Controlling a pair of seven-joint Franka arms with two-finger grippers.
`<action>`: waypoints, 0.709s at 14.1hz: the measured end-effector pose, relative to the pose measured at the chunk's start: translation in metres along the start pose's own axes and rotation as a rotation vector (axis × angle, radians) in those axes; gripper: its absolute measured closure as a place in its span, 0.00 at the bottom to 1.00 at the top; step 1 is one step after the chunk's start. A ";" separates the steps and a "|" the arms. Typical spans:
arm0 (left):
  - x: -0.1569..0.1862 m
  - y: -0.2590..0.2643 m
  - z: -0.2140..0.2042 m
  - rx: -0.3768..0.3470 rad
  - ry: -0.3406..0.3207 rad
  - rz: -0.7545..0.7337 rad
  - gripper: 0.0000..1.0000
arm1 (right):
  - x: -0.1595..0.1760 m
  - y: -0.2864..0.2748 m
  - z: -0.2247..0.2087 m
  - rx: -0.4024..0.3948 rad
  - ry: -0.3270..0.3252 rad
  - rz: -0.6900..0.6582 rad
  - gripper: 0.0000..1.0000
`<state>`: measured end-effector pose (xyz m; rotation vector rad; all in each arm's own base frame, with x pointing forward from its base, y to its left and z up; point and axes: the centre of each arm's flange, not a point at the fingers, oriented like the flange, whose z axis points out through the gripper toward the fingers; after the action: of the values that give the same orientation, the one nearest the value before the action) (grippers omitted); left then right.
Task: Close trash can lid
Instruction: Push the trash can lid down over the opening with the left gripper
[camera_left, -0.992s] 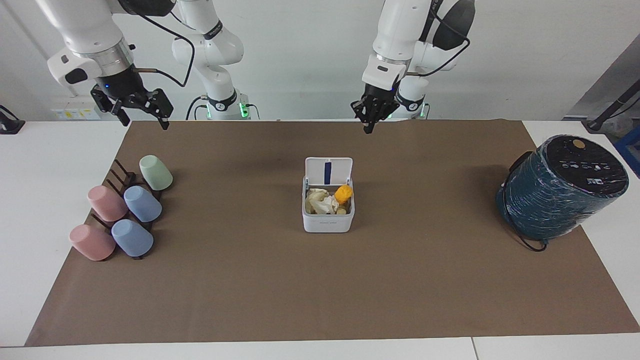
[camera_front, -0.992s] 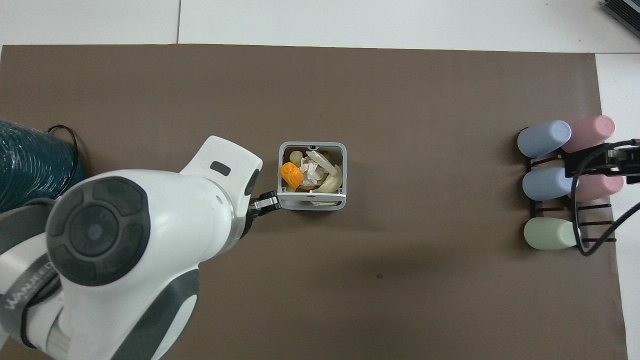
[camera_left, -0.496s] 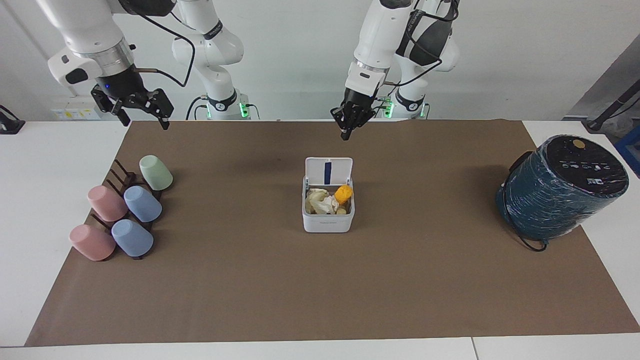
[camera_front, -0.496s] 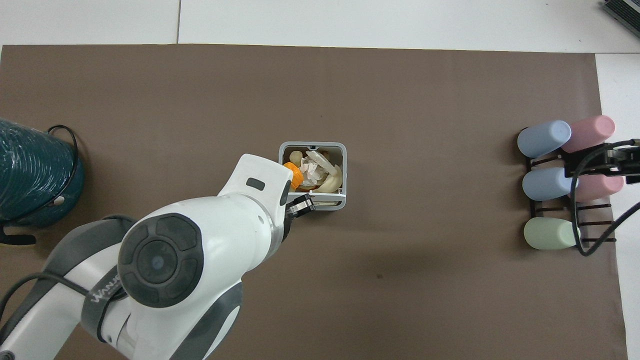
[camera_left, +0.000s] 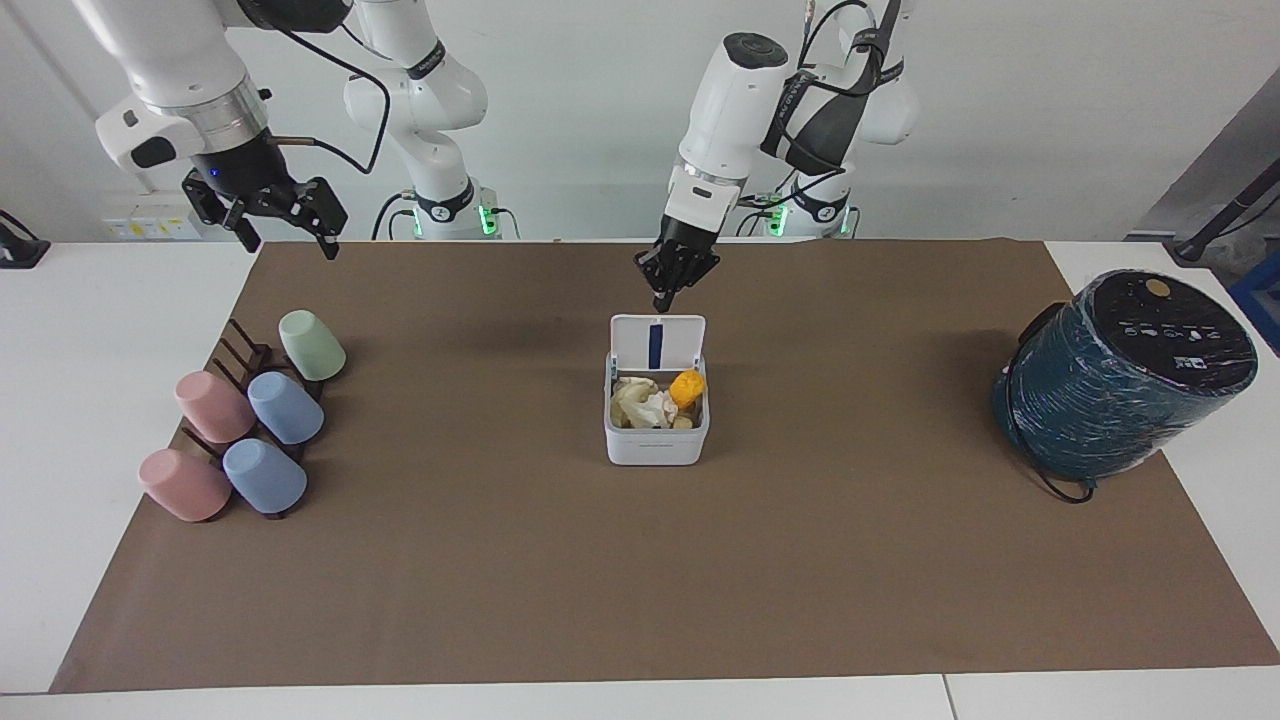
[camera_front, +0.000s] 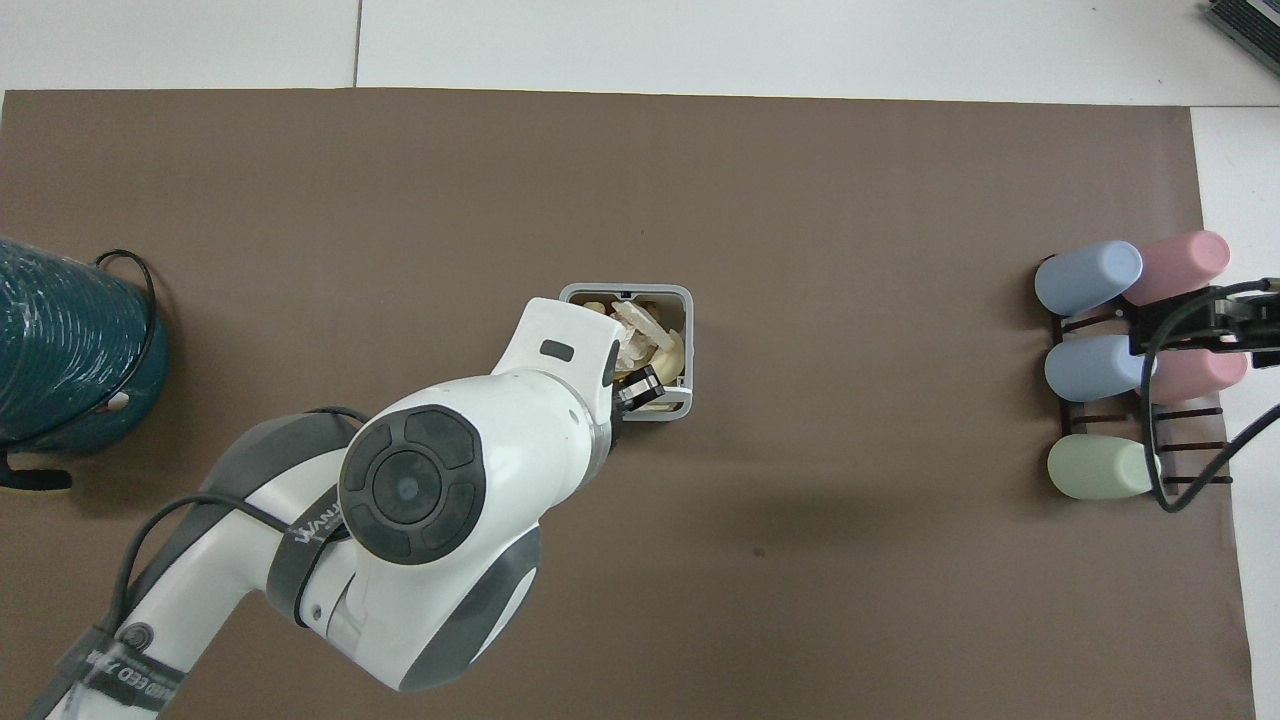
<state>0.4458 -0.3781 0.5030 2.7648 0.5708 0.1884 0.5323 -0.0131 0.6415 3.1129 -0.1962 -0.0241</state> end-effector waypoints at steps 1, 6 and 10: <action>0.004 0.001 0.002 -0.017 0.011 -0.006 0.99 | 0.000 0.000 0.000 0.000 0.000 0.000 0.00; 0.041 -0.002 0.019 -0.103 0.082 -0.060 0.99 | 0.000 0.000 0.000 0.000 0.000 0.000 0.00; 0.064 -0.010 0.037 -0.126 0.110 -0.094 0.99 | 0.000 0.000 0.000 0.000 0.000 0.000 0.00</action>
<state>0.5072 -0.3537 0.4690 2.6113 0.6904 0.3452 0.5323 -0.0131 0.6415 3.1129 -0.1962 -0.0241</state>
